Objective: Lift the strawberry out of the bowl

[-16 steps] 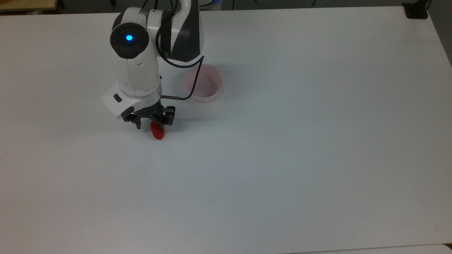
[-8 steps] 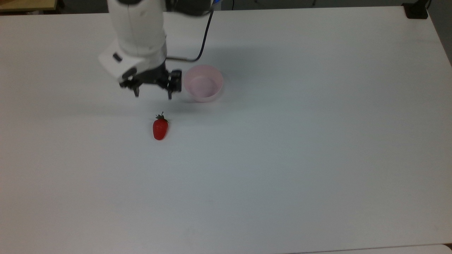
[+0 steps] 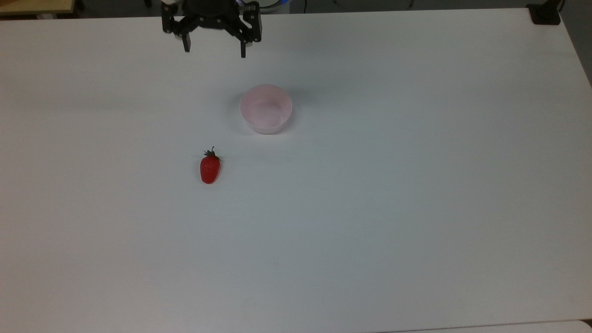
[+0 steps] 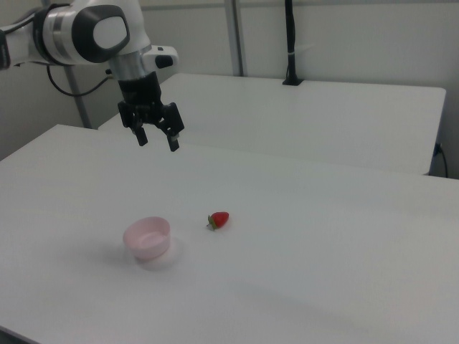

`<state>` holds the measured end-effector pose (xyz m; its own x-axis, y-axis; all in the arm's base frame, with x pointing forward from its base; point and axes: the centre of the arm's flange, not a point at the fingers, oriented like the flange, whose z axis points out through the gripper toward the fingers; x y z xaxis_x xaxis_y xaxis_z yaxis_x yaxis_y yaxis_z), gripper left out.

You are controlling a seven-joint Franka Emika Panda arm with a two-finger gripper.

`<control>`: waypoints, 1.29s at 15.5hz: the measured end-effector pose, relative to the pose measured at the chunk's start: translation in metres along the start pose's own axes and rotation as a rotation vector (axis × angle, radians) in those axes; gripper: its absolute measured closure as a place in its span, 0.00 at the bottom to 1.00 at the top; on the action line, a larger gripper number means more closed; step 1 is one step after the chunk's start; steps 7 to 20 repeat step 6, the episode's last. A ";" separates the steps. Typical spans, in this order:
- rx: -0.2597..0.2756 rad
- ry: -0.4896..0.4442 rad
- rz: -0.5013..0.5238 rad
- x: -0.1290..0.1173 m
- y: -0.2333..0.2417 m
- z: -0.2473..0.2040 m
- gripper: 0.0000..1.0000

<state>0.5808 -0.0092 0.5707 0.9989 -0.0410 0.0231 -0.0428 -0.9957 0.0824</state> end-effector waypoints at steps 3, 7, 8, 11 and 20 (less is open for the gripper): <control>0.016 0.000 0.070 -0.007 -0.009 -0.005 0.00; 0.015 -0.007 0.071 -0.008 -0.015 -0.005 0.00; 0.015 -0.007 0.071 -0.008 -0.015 -0.005 0.00; 0.015 -0.007 0.071 -0.008 -0.015 -0.005 0.00; 0.015 -0.007 0.071 -0.008 -0.015 -0.005 0.00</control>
